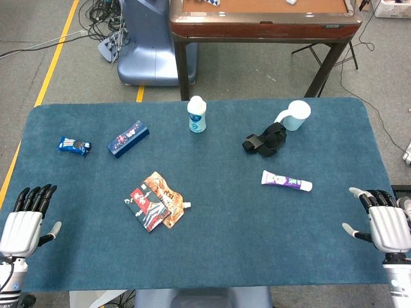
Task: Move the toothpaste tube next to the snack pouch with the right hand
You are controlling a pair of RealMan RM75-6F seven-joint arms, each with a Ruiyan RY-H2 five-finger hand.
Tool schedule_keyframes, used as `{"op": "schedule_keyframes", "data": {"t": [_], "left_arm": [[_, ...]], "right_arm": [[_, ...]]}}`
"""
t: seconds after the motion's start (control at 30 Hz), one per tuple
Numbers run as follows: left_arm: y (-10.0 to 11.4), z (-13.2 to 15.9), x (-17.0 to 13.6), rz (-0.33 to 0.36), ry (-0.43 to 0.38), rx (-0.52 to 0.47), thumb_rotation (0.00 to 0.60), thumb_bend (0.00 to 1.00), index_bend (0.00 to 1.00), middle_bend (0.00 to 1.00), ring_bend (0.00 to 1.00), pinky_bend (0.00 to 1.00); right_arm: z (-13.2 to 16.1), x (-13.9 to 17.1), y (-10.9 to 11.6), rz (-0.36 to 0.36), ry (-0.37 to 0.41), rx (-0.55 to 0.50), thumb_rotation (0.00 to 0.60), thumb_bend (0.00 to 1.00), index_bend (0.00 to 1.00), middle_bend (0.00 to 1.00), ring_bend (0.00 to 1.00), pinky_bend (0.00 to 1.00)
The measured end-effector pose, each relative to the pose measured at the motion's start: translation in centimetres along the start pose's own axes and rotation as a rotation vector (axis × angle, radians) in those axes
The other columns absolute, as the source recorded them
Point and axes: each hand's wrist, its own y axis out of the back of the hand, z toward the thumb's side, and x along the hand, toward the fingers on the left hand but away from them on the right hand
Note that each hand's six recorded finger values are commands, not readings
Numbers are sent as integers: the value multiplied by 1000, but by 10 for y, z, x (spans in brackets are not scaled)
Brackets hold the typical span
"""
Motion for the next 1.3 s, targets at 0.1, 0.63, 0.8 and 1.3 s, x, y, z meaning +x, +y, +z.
{"op": "schedule_keyframes", "data": {"t": [0.1,0.63,0.8,1.3], "left_arm": [[0,1,0,0,-2,0,600,261,67,88,85,32],[-1,1,2,3,-8,-8,600,261,67,88,85,32],[-2,-2,0,-4,1,-7,600,261,67,88,85,32],[-8,2,1,-36,-4,-20,600,261,67,88,85,32]], "right_arm": [[1,0,1,-2,2,1,600,49,239,338,222,171],[24,-36,5,89,101,54,600,50,238,347,222,177],[37,-64,-4,195,135,77,600,50,210,336,225,177],[58,-150,-53,434,142,149,600,50,145,309,187,177]]}}
